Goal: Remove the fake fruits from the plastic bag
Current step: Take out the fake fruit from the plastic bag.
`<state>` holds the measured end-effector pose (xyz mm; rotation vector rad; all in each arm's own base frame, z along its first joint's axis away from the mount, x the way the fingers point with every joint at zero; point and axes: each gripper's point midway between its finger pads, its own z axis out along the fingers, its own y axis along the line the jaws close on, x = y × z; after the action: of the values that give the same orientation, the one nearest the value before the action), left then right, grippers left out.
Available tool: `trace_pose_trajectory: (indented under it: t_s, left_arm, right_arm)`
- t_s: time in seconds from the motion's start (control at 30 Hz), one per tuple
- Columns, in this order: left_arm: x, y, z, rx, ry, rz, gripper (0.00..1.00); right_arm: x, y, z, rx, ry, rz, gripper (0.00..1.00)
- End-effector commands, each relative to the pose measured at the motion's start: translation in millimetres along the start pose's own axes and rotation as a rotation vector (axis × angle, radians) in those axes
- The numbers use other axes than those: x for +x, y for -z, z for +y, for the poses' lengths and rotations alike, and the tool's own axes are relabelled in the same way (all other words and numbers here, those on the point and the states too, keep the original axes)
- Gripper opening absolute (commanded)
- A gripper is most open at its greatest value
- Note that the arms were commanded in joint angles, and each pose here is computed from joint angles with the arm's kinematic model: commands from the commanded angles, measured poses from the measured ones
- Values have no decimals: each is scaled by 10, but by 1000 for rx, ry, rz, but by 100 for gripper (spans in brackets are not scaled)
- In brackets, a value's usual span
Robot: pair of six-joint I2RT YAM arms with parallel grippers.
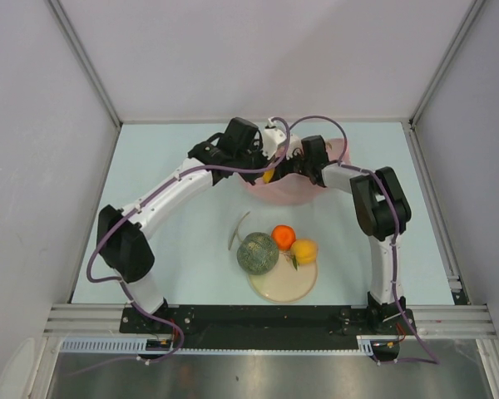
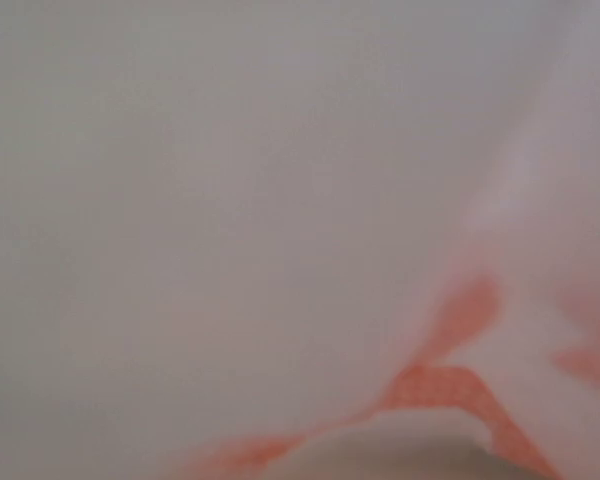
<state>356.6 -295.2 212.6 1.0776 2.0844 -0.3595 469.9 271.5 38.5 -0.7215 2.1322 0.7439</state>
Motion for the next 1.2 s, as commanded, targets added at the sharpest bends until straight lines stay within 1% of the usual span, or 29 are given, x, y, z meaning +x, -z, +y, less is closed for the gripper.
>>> trace_pose_trajectory:
  t_s: [0.0, 0.1, 0.13, 0.17, 0.23, 0.3, 0.33, 0.4, 0.47, 0.5, 0.57, 0.7, 0.8, 0.83, 0.97, 1.03, 1.07, 1.1, 1.13, 1.17]
  left_arm:
    - [-243, 7, 92, -22, 24, -73, 0]
    - [-316, -29, 159, -37, 46, -100, 0]
    - [-366, -37, 182, -42, 54, -119, 0]
    - [-406, -34, 210, -52, 57, -133, 0]
    - [-462, -71, 284, -73, 78, -153, 0]
    - [-551, -69, 324, -84, 84, -173, 0]
    - [-551, -104, 349, -89, 91, -169, 0]
    - [-642, -84, 382, -97, 96, -190, 0]
    - [-709, -61, 424, -106, 103, -207, 0]
    - [-726, -56, 434, -107, 103, -211, 1]
    - [-778, -27, 475, -120, 102, -226, 0]
    - [-790, -22, 489, -120, 95, -229, 0]
    - [-790, -8, 451, -100, 90, -231, 0]
    - [-785, -2, 440, -95, 91, -231, 0]
    - [-814, 97, 388, -72, 80, -252, 0]
    - [-822, 163, 349, -59, 69, -258, 0]
    - [-805, 181, 337, -56, 66, -254, 0]
    - [-792, 200, 321, -49, 55, -252, 0]
    - [-794, 280, 297, -43, 46, -258, 0]
    - [-726, 270, 256, -26, 37, -246, 0]
  right_arm:
    - [-514, 306, 109, -57, 31, -100, 43]
    - [-717, 548, 266, -109, 82, -130, 36]
    - [-666, 610, 306, -127, 74, -103, 34]
    - [-758, 728, 405, -156, 110, -119, 34]
    - [-733, 854, 486, -186, 127, -97, 34]
    - [-794, 1008, 577, -208, 189, -104, 34]
    - [-710, 1057, 600, -218, 182, -71, 33]
    - [-716, 1171, 627, -218, 235, -65, 33]
    - [-605, 1273, 629, -222, 239, -20, 32]
    - [-590, 1332, 627, -222, 275, -13, 31]
    - [-443, 1449, 583, -215, 253, 40, 26]
    - [-411, 1701, 530, -191, 222, 42, 17]
    - [-486, 1923, 676, -202, 279, 25, 7]
    - [-571, 2029, 737, -188, 342, 2, 0]
    - [-636, 2185, 987, -154, 413, 7, 0]
    - [-501, 2222, 1183, -196, 421, 58, 0]
    - [-448, 2256, 1266, -213, 460, 75, 0]
    - [-288, 2245, 1467, -263, 483, 131, 0]
    - [-152, 2232, 1483, -246, 507, 180, 0]
    - [-96, 2268, 1571, -256, 558, 193, 0]
